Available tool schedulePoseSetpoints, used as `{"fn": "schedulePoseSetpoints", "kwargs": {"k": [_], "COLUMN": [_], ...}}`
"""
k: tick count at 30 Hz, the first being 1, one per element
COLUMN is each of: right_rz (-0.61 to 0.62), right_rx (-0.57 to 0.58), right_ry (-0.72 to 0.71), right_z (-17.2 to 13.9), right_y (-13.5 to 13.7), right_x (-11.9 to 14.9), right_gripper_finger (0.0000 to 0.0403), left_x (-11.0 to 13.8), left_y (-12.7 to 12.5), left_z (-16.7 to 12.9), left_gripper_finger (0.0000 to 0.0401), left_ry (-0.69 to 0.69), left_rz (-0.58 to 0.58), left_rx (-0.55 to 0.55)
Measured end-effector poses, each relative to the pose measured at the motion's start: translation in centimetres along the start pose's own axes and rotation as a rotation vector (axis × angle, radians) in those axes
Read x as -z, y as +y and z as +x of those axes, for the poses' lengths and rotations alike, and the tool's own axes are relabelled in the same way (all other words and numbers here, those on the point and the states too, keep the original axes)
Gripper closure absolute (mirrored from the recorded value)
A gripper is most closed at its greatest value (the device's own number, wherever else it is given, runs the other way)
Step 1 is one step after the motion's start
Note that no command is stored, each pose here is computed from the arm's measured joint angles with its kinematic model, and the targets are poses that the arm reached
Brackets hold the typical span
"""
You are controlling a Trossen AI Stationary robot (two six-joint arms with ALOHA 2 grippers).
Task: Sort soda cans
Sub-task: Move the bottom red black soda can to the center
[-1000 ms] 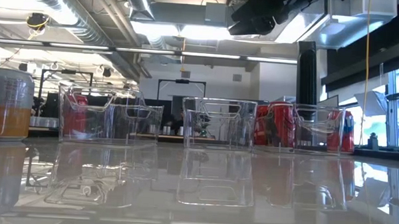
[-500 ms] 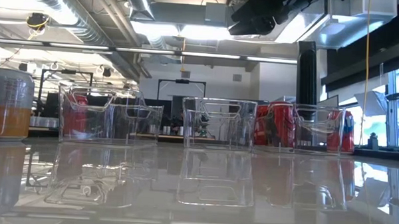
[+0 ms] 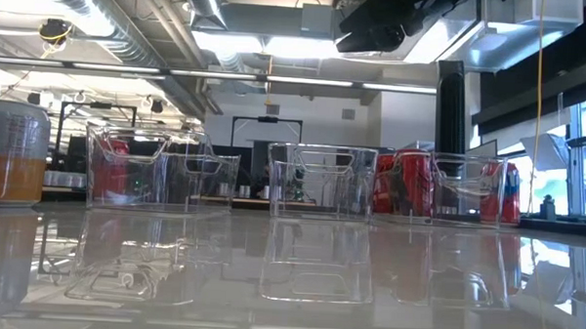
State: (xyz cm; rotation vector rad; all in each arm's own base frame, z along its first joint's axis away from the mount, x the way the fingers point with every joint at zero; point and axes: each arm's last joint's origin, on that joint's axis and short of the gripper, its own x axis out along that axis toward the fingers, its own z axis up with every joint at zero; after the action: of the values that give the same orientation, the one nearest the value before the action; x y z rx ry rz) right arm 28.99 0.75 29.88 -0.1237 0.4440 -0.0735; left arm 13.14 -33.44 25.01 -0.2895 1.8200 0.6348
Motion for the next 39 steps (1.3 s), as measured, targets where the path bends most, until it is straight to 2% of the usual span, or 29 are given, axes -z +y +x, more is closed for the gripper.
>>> {"fn": "schedulePoseSetpoints", "kwargs": {"k": [7, 17, 23, 31, 39], "right_rz": [0.001, 0.000, -0.001, -0.003, -0.005], "right_rx": [0.003, 0.003, 0.044, 0.045, 0.043], "right_ry": [0.000, 0.003, 0.009, 0.032, 0.055], "right_z": [0.0, 0.0, 0.0, -0.1, -0.3], "right_y": [0.0, 0.0, -0.1, -0.1, -0.1], "right_x": [0.0, 0.0, 0.1, 0.3, 0.5], "right_gripper_finger": [0.0066, 0.0066, 0.0066, 0.0066, 0.0066], "left_x": [-0.5, -1.0, -2.7, -6.3, -12.8], "left_y": [0.6, 4.1, 6.4, 8.4, 9.8], "left_z": [-1.9, -5.7, -8.2, -10.3, -11.6], "left_gripper_finger": [0.0084, 0.0084, 0.0084, 0.0084, 0.0084], "left_ry": [0.015, 0.046, 0.005, -0.207, -0.509], "left_rz": [-0.022, -0.114, -0.154, -0.152, -0.110], "left_rx": [0.074, 0.208, 0.326, 0.418, 0.349]}}
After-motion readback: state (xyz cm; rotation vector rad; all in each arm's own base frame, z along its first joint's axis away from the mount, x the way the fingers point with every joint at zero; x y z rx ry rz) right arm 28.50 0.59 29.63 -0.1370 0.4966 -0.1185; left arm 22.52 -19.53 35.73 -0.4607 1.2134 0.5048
